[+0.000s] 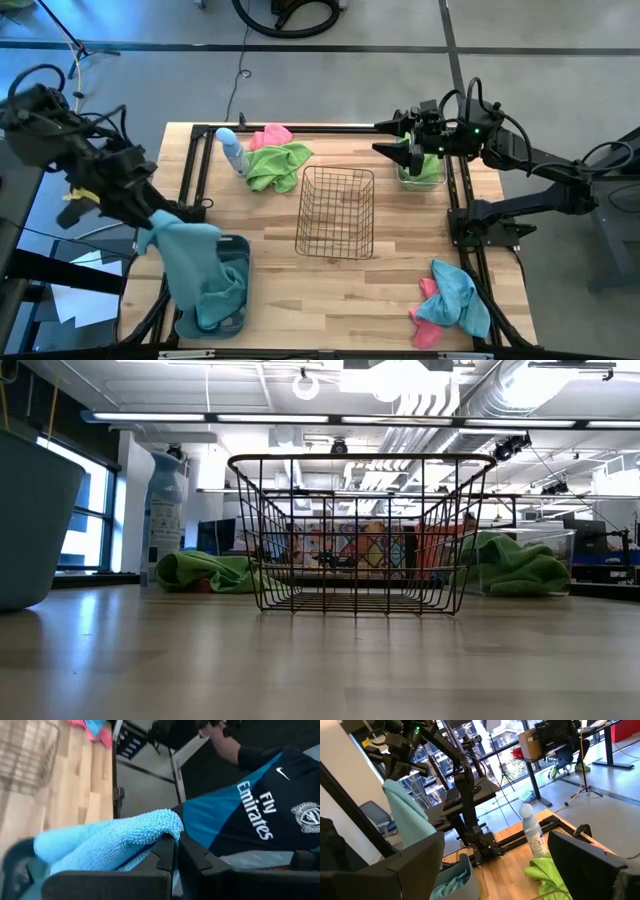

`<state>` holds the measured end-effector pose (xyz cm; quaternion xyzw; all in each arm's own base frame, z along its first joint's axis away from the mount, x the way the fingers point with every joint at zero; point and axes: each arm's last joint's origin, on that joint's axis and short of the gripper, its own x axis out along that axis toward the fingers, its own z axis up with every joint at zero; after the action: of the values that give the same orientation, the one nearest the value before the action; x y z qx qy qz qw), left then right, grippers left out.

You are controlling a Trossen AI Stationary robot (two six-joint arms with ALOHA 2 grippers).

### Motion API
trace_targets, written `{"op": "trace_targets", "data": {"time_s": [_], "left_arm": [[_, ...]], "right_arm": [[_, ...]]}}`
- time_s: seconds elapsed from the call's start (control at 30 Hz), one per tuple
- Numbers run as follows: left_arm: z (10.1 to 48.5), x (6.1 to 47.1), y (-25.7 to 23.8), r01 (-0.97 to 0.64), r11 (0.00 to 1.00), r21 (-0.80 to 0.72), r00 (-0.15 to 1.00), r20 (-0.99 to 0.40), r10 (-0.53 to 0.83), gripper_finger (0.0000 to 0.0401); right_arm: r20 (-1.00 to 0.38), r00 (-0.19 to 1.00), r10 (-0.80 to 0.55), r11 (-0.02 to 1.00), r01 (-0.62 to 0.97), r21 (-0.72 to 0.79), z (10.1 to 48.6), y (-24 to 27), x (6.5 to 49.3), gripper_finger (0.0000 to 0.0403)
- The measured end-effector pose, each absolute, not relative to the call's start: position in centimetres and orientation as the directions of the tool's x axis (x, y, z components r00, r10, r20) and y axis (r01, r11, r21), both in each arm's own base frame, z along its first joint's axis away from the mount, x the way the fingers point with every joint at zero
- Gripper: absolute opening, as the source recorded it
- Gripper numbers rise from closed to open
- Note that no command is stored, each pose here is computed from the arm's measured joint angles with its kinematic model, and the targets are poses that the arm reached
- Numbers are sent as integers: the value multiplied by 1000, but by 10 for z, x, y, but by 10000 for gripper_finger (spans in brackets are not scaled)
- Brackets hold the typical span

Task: Sort microfiber towel by color & place in baskets
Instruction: Put the top blue microfiber cloth into the blue bin

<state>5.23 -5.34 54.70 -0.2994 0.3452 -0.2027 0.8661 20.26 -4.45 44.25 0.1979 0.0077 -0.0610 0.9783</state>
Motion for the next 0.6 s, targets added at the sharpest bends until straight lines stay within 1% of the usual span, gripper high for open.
{"op": "trace_targets", "data": {"time_s": [0.13, 0.33, 0.43, 0.6], "left_arm": [[546, 59, -60, 176, 778, -603, 684, -493, -537, 0], [540, 80, -84, 215, 835, -506, 660, -555, -506, 0], [536, 90, -96, 210, 848, -486, 644, -584, -494, 0], [530, 101, -115, 223, 842, -491, 582, -626, -519, 0]], "right_arm": [[-39, 992, -120, 914, 126, 386, 443, -45, 203, 353], [-39, 992, -120, 914, 126, 386, 443, -45, 203, 353], [-39, 992, -121, 914, 127, 386, 443, -45, 203, 353], [-39, 992, -121, 914, 127, 386, 443, -45, 203, 353]]}}
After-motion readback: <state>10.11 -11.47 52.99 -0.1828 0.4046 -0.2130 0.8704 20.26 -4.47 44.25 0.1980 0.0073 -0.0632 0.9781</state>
